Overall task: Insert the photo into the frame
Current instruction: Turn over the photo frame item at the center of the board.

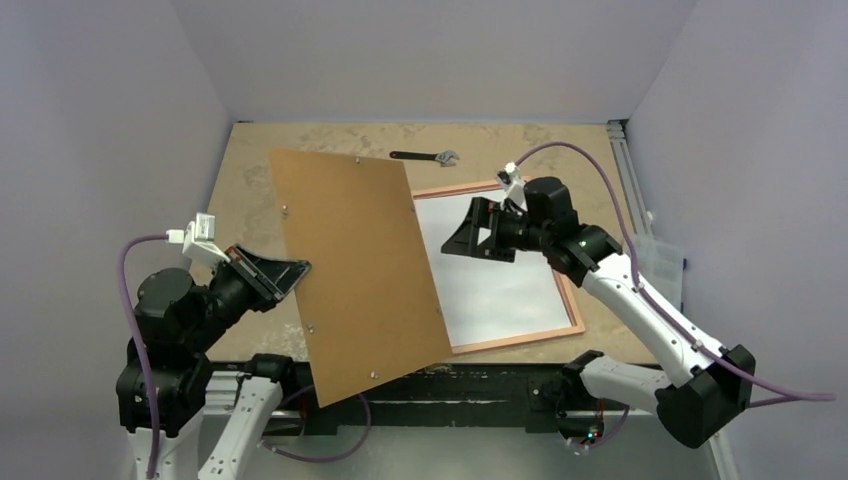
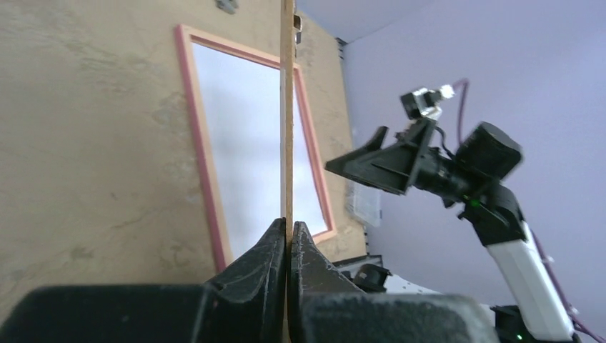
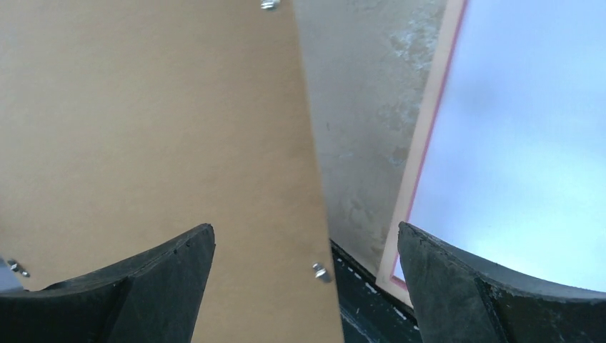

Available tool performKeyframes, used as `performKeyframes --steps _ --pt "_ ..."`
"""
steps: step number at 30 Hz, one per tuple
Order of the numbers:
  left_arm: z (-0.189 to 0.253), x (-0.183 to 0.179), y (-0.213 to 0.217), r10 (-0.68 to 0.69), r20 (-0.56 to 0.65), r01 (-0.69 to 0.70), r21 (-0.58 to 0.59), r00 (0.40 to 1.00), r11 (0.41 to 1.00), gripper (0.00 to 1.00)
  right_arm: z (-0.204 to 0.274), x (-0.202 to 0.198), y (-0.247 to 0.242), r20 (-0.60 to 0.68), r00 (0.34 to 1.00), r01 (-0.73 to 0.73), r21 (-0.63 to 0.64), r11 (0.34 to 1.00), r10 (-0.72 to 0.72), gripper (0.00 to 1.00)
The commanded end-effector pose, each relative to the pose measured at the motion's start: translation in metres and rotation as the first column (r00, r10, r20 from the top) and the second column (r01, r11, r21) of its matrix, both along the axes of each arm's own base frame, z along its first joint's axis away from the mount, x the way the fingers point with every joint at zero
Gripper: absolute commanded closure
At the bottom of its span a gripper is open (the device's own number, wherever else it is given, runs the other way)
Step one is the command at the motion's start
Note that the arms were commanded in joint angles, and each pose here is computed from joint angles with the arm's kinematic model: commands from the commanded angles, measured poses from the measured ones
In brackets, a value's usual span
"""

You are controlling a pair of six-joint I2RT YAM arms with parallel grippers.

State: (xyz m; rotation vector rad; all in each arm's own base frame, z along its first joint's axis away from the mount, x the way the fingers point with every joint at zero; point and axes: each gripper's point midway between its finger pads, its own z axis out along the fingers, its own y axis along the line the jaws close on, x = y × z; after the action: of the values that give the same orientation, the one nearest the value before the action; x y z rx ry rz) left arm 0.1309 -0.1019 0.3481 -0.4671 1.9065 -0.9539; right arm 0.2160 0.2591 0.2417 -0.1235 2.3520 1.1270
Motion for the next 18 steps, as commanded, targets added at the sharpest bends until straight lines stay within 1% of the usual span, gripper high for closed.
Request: performKeyframes --steps 1,5,9,11,15,18 --pt "0.063 -0.003 -0.024 -0.110 0.245 0.145 -0.131 0.963 0.981 1.00 0.011 0.003 -0.013 0.017 0.993 -0.116 0.177 0.977 0.115 0.02" --pt "0.073 -0.005 -0.035 -0.165 0.299 0.225 -0.180 0.940 0.958 1.00 0.031 0.001 -0.015 0.048 0.982 -0.189 0.330 0.925 0.183 0.02" --pt "0.075 -0.002 -0.041 -0.197 0.325 0.274 -0.212 0.925 0.938 1.00 0.053 -0.004 -0.007 0.099 0.965 -0.263 0.436 0.861 0.244 0.03" --pt "0.075 0.000 -0.042 -0.196 0.328 0.276 -0.217 0.924 0.936 1.00 0.060 -0.004 -0.004 0.104 0.962 -0.270 0.478 0.836 0.251 0.04" --pt "0.070 0.004 -0.042 -0.193 0.324 0.271 -0.217 0.926 0.938 1.00 0.071 -0.005 -0.001 0.100 0.958 -0.279 0.543 0.792 0.269 0.08" --pt "0.065 0.007 -0.042 -0.190 0.314 0.267 -0.223 0.930 0.938 1.00 0.081 -0.009 -0.001 0.120 0.951 -0.300 0.579 0.758 0.285 0.14"
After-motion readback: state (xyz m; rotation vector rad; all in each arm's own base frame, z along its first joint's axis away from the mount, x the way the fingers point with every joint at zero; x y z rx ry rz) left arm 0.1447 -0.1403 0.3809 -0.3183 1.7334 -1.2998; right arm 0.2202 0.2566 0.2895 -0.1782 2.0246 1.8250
